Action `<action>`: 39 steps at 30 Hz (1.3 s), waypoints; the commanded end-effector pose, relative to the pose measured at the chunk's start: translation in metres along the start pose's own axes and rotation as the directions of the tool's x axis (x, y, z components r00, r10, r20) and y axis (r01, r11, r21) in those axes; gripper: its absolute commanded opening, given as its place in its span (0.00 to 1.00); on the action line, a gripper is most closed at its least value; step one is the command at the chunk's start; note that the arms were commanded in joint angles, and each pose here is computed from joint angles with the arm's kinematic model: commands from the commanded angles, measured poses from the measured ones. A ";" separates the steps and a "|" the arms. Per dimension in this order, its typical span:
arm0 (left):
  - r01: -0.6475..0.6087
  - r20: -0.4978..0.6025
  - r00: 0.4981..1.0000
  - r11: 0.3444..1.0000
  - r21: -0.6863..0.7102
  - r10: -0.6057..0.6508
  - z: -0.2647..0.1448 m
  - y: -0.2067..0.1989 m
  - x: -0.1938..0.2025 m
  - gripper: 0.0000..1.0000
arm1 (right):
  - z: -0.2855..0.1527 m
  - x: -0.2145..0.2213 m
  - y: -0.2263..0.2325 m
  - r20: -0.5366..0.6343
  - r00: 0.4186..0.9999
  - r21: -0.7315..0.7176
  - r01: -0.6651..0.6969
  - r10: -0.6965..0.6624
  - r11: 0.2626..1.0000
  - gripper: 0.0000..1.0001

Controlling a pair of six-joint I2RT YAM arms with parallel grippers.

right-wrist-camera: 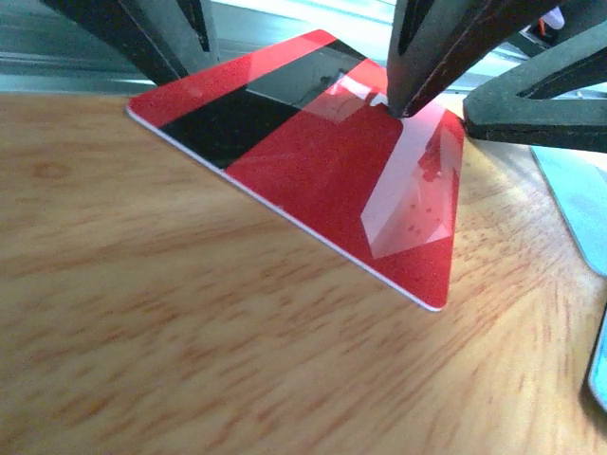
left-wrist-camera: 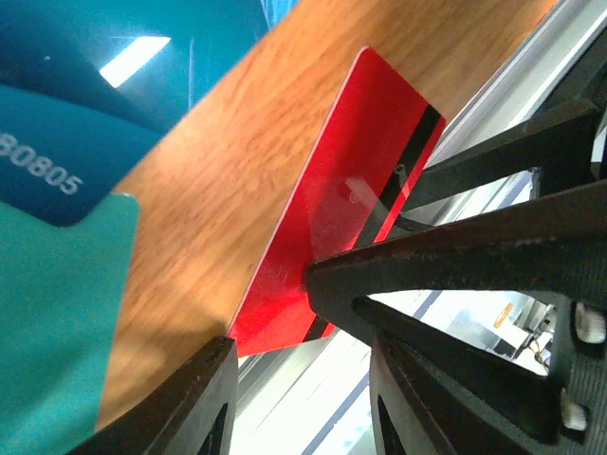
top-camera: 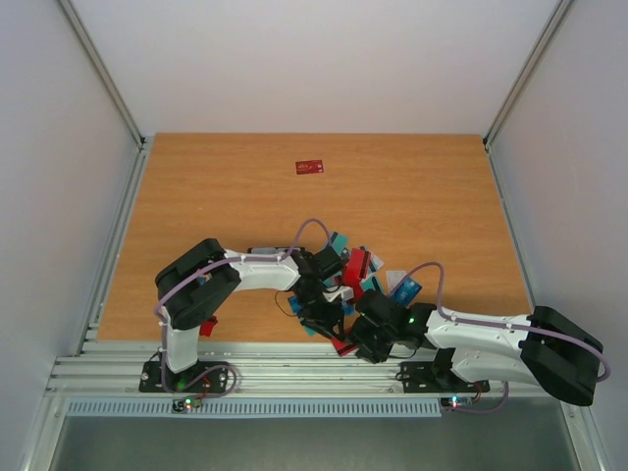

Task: Put the credit cards into the card holder

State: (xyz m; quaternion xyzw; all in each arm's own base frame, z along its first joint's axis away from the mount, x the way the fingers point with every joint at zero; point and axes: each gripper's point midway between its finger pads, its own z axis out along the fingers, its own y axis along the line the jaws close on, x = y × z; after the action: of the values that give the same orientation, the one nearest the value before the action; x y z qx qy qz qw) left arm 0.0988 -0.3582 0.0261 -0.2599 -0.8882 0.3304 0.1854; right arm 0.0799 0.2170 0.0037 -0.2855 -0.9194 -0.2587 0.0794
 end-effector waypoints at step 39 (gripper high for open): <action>0.053 0.417 0.909 0.989 -0.136 0.009 -0.177 -0.005 -0.011 0.39 | -0.095 -0.027 0.105 0.123 0.951 -0.172 0.302 -0.284 0.938 0.01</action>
State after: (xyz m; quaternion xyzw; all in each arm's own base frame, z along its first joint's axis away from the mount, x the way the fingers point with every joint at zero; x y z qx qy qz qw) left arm 0.1719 -0.3088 0.1233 -0.1960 -0.9228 0.3308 0.0247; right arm 0.1425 0.2323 0.0909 -0.2222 -0.9242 -0.3103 -0.0149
